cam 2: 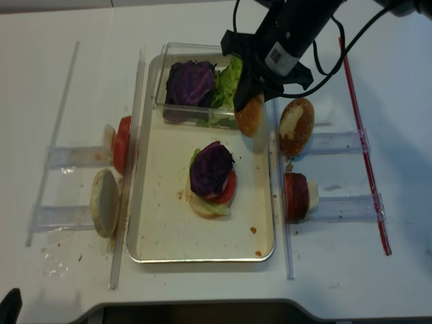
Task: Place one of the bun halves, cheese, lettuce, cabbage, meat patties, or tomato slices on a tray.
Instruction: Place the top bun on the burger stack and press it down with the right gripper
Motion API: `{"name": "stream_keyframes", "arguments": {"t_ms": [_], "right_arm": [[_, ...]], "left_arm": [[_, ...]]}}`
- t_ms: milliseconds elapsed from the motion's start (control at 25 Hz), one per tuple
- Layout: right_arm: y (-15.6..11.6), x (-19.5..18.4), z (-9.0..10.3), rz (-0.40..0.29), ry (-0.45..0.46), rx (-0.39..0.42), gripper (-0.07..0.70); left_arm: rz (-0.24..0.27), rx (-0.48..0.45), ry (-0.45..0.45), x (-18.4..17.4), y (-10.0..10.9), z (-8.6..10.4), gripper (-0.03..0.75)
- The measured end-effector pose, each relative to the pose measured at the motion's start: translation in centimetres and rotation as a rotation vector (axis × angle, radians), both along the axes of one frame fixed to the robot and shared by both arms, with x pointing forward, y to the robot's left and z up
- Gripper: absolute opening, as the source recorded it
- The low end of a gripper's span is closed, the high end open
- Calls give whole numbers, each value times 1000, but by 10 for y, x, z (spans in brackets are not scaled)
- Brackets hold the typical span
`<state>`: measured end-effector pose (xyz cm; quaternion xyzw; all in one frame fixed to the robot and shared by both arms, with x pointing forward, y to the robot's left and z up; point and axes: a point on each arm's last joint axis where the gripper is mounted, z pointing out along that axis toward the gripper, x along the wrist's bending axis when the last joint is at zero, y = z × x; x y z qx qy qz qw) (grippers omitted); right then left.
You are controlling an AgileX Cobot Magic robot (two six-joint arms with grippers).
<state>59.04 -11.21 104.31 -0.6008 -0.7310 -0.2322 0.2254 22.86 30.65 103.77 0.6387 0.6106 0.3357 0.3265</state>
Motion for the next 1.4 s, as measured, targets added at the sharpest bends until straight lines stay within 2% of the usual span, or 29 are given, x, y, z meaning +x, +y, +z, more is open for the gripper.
{"name": "stream_keyframes", "arguments": {"t_ms": [120,360,480,640,760,920,1160,1400], "right_arm": [[-1,-9,4,24,-9,26,124],[-1,-37,19,71,-31,191,105],[0,-47,14,61,-48,286,103],[4,-60,1,50,-54,471,101],[4,-66,-12,13,-50,572,100],[2,-71,-25,-18,-57,581,99],[1,-66,-32,-71,-79,550,99],[5,-55,-54,-131,-11,589,99]], "left_arm": [[0,0,0,0,0,0,413],[0,0,0,0,0,0,413],[0,0,0,0,0,0,413],[0,0,0,0,0,0,413],[0,0,0,0,0,0,413],[0,0,0,0,0,0,413],[0,0,0,0,0,0,413],[0,0,0,0,0,0,413]]}}
